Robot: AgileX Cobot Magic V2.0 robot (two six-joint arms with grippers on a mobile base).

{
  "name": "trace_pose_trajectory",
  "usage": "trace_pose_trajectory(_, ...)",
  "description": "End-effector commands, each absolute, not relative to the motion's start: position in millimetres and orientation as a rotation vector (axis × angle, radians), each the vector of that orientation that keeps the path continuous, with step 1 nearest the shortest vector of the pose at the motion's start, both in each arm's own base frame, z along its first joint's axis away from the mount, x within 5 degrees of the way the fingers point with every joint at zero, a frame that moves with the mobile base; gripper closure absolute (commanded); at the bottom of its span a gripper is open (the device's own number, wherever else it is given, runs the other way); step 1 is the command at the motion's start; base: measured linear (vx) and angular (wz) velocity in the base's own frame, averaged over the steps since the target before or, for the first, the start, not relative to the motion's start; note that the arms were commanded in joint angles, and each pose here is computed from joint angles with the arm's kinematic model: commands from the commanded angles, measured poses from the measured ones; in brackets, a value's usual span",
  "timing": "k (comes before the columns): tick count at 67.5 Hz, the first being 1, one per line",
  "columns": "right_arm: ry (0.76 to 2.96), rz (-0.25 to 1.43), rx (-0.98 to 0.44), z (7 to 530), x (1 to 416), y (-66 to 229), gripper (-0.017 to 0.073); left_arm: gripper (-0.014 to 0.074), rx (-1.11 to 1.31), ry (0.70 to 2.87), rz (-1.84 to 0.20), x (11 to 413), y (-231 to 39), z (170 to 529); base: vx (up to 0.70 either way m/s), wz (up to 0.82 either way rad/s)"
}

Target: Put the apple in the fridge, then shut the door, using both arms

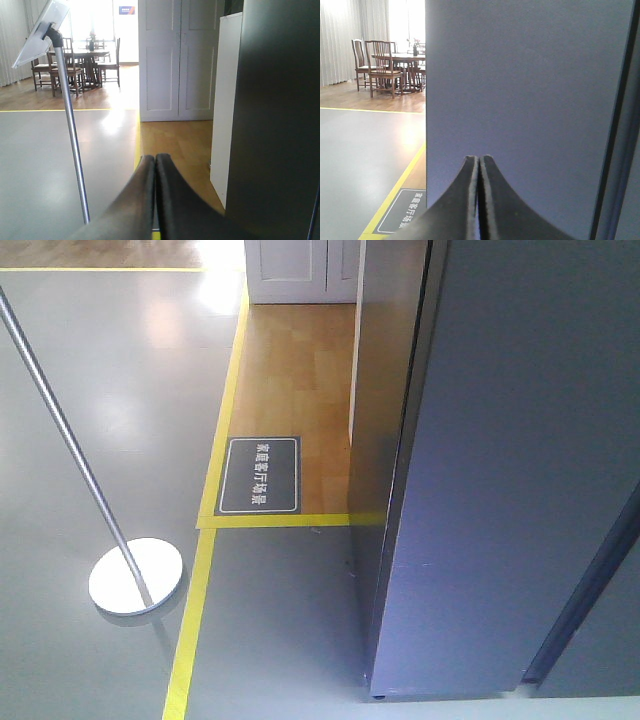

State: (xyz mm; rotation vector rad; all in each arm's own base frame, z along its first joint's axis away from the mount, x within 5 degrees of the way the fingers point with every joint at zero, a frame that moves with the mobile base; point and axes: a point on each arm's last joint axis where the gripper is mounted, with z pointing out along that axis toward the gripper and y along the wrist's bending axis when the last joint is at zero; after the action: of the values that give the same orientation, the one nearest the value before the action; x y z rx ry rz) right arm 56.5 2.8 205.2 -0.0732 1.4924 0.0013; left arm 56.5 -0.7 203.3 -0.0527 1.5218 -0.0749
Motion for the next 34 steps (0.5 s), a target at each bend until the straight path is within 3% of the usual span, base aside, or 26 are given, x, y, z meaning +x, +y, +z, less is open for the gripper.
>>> trace_pose_trajectory(1,1.418,-0.003,-0.075,209.0,55.5,2.9,0.0563,0.0600,-0.067,1.444,-0.089,55.2,-0.3,206.7,0.00,0.00)
trace_pose_trajectory(34,1.421,-0.003,-0.075,208.8,55.6,2.9,0.0563,0.0600,-0.067,1.444,-0.089,55.2,-0.3,206.7,0.00,0.00)
